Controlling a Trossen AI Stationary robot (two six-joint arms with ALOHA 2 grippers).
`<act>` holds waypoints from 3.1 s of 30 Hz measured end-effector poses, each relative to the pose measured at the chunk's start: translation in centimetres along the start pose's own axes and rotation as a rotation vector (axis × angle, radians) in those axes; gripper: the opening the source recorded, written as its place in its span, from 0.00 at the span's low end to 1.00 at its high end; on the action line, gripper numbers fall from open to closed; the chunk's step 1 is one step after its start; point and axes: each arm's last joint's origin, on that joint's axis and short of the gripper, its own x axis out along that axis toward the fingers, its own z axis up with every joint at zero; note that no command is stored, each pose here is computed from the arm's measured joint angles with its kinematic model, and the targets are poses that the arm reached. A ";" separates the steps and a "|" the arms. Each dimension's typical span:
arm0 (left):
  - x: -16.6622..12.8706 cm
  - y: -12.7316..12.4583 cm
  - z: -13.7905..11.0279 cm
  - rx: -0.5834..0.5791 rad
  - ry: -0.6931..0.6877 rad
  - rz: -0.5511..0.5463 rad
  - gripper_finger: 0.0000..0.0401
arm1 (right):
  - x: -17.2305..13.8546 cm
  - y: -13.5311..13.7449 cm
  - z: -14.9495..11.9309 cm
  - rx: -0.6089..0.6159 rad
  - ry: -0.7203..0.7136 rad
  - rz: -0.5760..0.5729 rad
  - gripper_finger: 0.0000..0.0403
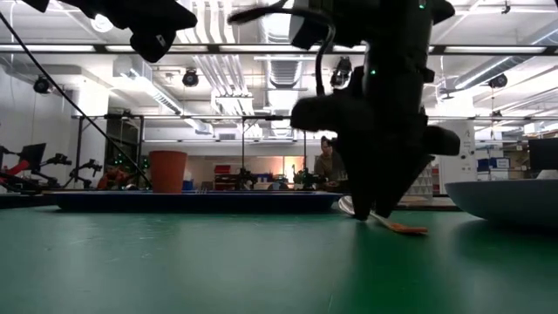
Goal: Pick and place plate/cup/fork/spoon on tray
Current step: Put the orange spoon on the blue tray to the right side of the orange fork
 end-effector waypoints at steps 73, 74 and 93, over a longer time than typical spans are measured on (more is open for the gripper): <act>-2.2 0.6 -0.8 0.020 0.105 0.026 0.00 | -8.1 -8.3 23.2 0.467 -0.369 0.284 0.03; -2.2 0.6 -0.8 0.020 0.105 0.026 0.00 | -8.1 -8.3 23.3 0.467 -0.370 0.284 0.03; -2.2 0.5 -0.5 0.017 0.082 0.021 0.00 | -2.8 -9.8 25.7 0.478 -0.256 0.256 0.03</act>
